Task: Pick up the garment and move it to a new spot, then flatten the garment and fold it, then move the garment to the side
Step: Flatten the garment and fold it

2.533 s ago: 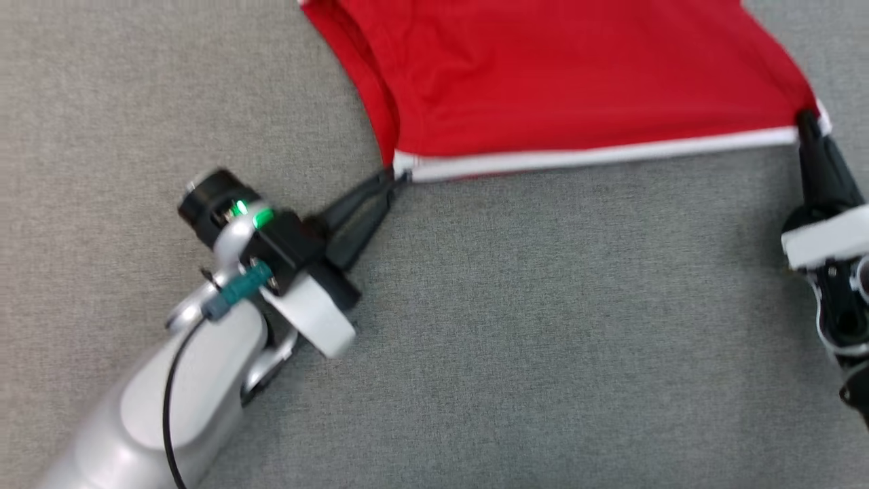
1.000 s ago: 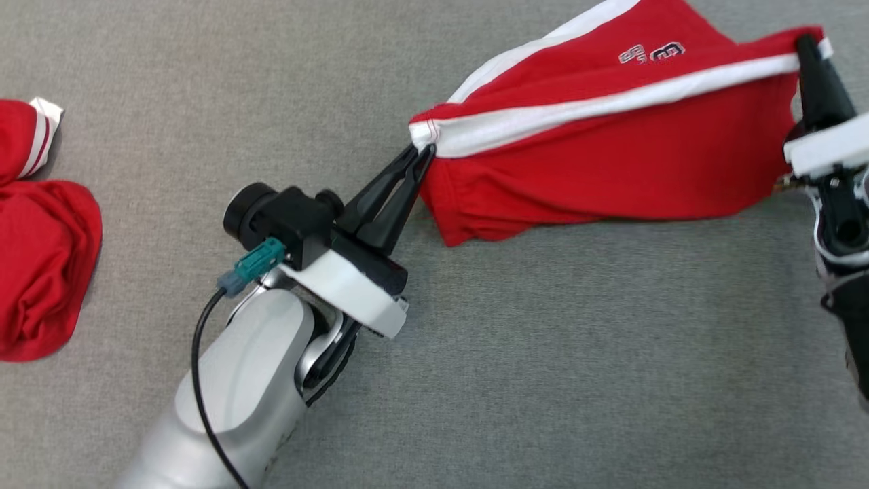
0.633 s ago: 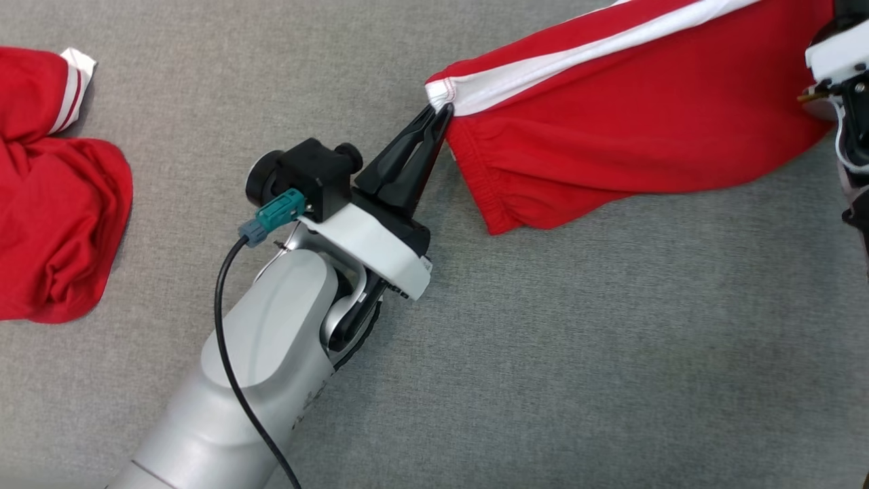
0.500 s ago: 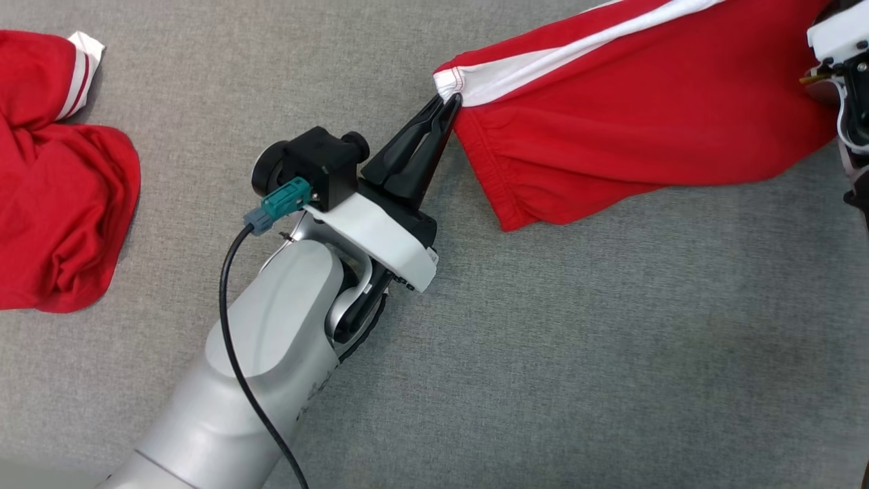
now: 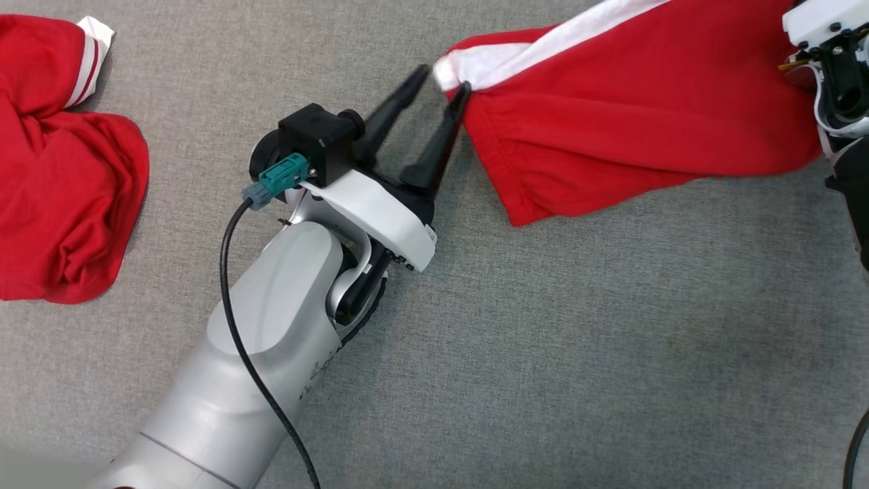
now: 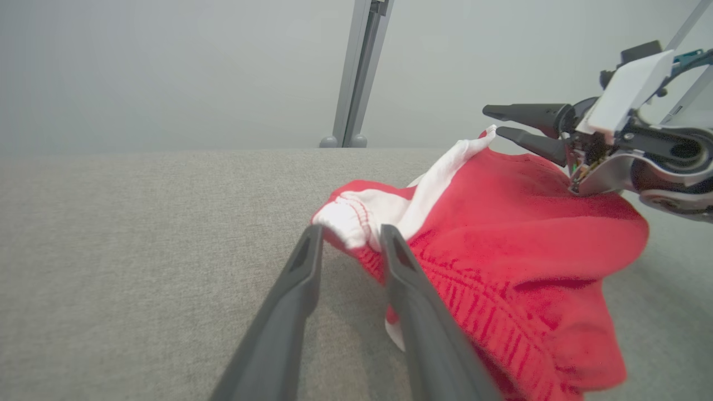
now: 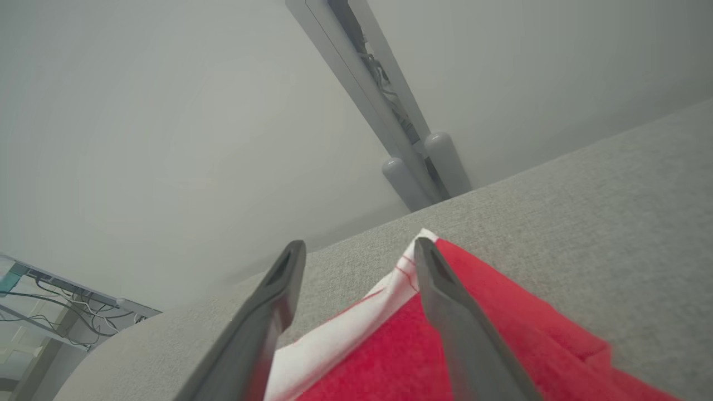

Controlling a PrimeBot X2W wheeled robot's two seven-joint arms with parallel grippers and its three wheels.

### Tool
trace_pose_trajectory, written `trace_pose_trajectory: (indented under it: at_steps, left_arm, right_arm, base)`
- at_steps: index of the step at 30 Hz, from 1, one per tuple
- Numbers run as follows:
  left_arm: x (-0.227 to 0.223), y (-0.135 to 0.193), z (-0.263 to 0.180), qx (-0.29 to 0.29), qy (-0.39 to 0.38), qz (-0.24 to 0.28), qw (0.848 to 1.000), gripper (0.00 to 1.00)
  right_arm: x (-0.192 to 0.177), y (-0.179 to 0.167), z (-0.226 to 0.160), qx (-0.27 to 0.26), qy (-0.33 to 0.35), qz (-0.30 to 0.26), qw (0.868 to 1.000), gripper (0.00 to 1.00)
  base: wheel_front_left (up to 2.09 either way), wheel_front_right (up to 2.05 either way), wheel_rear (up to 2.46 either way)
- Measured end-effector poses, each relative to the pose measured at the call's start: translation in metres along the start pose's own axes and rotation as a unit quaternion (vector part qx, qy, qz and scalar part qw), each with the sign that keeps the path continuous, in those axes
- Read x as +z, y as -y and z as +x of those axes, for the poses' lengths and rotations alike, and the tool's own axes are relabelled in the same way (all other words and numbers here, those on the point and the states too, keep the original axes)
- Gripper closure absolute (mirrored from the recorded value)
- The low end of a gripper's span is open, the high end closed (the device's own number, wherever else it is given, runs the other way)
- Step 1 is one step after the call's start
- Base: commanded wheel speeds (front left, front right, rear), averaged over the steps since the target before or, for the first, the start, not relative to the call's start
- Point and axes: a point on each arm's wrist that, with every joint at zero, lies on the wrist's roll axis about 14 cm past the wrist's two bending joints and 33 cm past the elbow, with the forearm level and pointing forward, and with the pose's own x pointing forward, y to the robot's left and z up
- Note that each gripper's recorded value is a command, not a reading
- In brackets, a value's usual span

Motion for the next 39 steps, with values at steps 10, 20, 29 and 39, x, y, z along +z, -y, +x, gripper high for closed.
trace_pose_trajectory:
  at_steps: [10,20,29,39]
  left_arm:
    - [0.02,-0.007,-0.01,0.037,0.037,-0.007,0.999,0.0]
    - [0.038,-0.003,-0.053,0.099,0.079,0.018,0.992,0.0]
    - [0.046,0.014,-0.107,0.139,0.108,0.009,0.984,0.0]
    - [0.055,0.027,-0.154,0.186,0.136,-0.01,0.973,0.0]
  right_arm:
    - [0.022,-0.029,-0.029,0.053,0.045,-0.041,0.997,0.0]
    - [0.037,-0.023,-0.088,0.055,0.077,-0.065,0.993,0.0]
    - [0.041,-0.016,-0.154,0.032,0.118,-0.053,0.991,0.0]
    - [0.024,-0.004,-0.213,-0.003,0.135,-0.058,0.989,0.0]
  base:
    - [0.0,0.0,0.0]
    - [0.0,0.0,0.0]
    - [0.0,0.0,0.0]
    - [0.0,0.0,0.0]
